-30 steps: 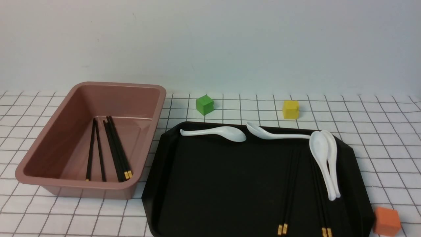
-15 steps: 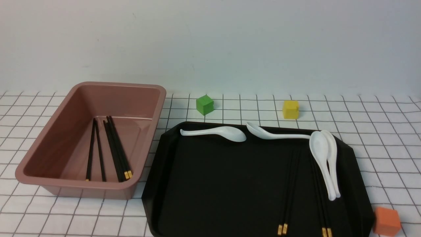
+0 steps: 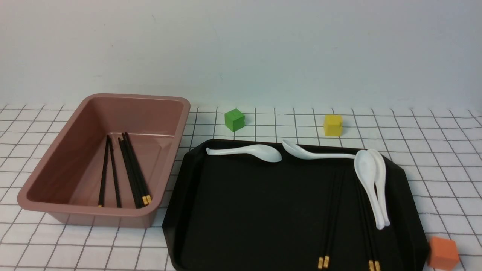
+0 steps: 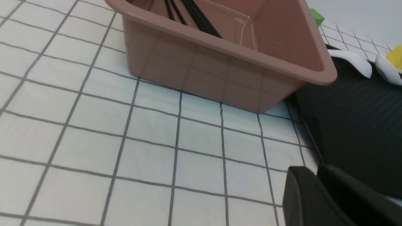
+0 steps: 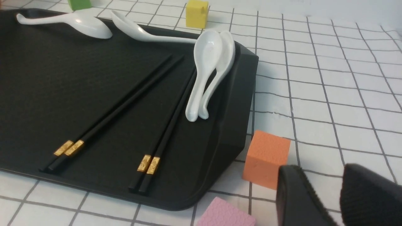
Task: On white black tablecloth take chopsticks from black tray and put them in box.
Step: 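Move the gripper over the chopsticks on the black tray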
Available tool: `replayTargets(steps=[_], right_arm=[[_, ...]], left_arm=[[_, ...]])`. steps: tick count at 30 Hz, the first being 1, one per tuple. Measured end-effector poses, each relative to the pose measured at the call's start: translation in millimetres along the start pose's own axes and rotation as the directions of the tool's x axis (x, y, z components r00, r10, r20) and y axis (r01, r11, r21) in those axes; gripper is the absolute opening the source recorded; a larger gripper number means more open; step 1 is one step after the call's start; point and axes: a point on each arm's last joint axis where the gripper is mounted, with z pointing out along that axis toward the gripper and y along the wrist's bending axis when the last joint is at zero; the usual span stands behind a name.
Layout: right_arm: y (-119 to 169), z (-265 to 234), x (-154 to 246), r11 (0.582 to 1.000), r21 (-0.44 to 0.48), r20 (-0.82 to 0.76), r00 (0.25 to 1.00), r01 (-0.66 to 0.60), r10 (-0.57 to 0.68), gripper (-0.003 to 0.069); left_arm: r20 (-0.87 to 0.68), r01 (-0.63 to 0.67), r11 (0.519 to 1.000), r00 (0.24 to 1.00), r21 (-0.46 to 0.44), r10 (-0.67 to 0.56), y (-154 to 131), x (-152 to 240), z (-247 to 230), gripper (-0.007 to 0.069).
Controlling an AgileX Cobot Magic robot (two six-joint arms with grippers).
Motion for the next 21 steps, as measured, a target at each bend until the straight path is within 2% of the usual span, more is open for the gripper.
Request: replayTargets(steps=[3, 4, 6, 9, 11, 15, 16, 18, 20, 21], right_arm=[[1.7, 0.0, -0.6, 0.995, -0.019, 0.005, 0.995, -0.097, 0.097, 0.024], [3.9, -0.1, -1.4, 0.976, -0.045, 0.006, 0.977, -0.211, 0.211, 0.024], [7.3, -0.1, -2.1, 0.92, -0.085, -0.005, 0.923, -0.383, 0.384, 0.024], [11.5, -0.4, -3.9, 0.805, -0.134, -0.029, 0.814, -0.578, 0.58, 0.024], [13.1, -0.6, -5.1, 0.754, -0.155, -0.039, 0.766, -0.639, 0.641, 0.024], [14.0, -1.0, -8.0, 0.696, -0.18, -0.036, 0.711, -0.696, 0.702, 0.024], [13.8, -1.0, -8.8, 0.692, -0.185, -0.029, 0.707, -0.698, 0.706, 0.024], [13.0, -2.4, -13.4, 0.714, -0.196, -0.001, 0.728, -0.672, 0.686, 0.0237], [11.8, -8.5, -28.9, 0.754, -0.222, 0.061, 0.763, -0.618, 0.643, 0.0221], [10.3, -17.0, -48.3, 0.79, -0.246, 0.135, 0.787, -0.562, 0.602, 0.02]], left_arm=[[0.0, 0.0, 1.0, 1.0, 0.0, 0.0, 0.0, 0.0, 0.0, 0.0071], [0.0, 0.0, 1.0, 1.0, 0.0, 0.0, 0.0, 0.0, 0.0, 0.0071], [0.0, 0.0, 1.0, 1.0, 0.0, 0.0, 0.0, 0.0, 0.0, 0.0071], [0.0, 0.0, 1.0, 1.0, 0.0, 0.0, 0.0, 0.0, 0.0, 0.0071], [0.0, 0.0, 1.0, 1.0, 0.0, 0.0, 0.0, 0.0, 0.0, 0.0073], [0.0, 0.0, 1.0, 1.0, 0.0, 0.0, 0.0, 0.0, 0.0, 0.0073], [0.0, 0.0, 1.0, 1.0, 0.0, 0.0, 0.0, 0.0, 0.0, 0.0073], [0.0, 0.0, 1.0, 1.0, 0.0, 0.0, 0.0, 0.0, 0.0, 0.0073], [0.0, 0.0, 1.0, 1.0, 0.0, 0.0, 0.0, 0.0, 0.0, 0.0073], [0.0, 0.0, 1.0, 1.0, 0.0, 0.0, 0.0, 0.0, 0.0, 0.0073]])
